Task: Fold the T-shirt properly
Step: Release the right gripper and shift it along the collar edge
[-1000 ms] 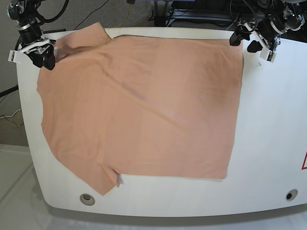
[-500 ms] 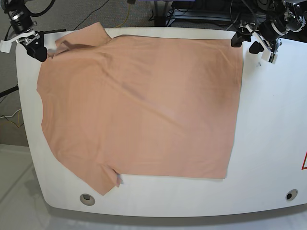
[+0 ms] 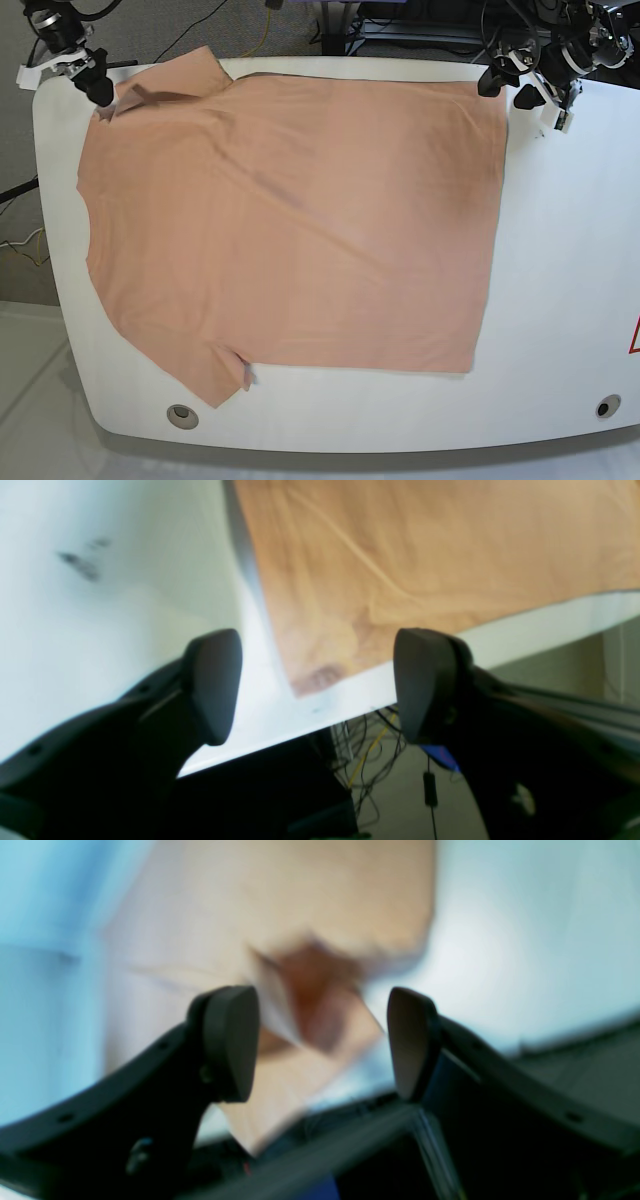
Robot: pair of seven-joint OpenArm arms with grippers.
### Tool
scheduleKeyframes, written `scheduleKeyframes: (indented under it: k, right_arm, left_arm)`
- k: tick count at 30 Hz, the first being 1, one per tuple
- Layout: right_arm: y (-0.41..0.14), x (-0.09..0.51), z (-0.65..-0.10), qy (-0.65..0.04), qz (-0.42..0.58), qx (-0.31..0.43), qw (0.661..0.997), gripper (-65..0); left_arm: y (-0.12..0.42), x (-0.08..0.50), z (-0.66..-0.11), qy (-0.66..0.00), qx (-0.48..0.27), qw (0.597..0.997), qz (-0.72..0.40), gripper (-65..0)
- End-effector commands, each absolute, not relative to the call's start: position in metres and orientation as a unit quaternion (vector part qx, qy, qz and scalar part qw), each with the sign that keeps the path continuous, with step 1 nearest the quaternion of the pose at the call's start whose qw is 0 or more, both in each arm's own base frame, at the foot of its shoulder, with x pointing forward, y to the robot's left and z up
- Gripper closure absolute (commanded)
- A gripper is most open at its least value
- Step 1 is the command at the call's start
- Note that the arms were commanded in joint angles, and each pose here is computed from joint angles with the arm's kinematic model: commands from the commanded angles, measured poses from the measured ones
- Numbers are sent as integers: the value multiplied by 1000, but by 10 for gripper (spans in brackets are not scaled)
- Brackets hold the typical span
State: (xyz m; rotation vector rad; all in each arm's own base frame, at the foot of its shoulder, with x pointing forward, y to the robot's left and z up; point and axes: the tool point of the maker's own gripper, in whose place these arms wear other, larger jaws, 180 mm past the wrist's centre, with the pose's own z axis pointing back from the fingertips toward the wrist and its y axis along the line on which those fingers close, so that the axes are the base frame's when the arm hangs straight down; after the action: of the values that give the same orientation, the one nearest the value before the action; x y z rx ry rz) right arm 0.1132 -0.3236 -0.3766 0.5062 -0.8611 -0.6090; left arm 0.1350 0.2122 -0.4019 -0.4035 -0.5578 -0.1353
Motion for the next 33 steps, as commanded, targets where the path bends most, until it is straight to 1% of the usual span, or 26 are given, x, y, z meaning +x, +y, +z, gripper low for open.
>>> scheduleKeyframes:
  k: [1, 3, 5, 15, 17, 27, 33]
  right_arm:
    - [-332, 115, -369, -417, -270, 218, 840, -389]
    - [-331, 114, -371, -412, -266, 211, 845, -389]
    - [-331, 115, -371, -400, -248, 197, 860, -382]
    - [-321, 112, -392, -364, -233, 188, 882, -380]
    - [-311, 111, -403, -347, -226, 190, 890, -385]
    - [-301, 107, -413, -329, -221, 196, 897, -382]
    - [-296, 107, -412, -338, -234, 204, 888, -392]
  left_arm:
    - [211, 138, -396, -284, -203, 934, -70, -424]
    - [208, 137, -398, -282, -207, 934, -72, -428]
    - [204, 137, -398, -281, -211, 933, -77, -452]
    - [203, 134, -400, -277, -214, 934, -76, -457]
    - [205, 132, -405, -266, -208, 938, -73, -462]
    - [209, 132, -410, -261, -206, 941, -63, -467]
    - [211, 132, -413, -259, -205, 942, -53, -472]
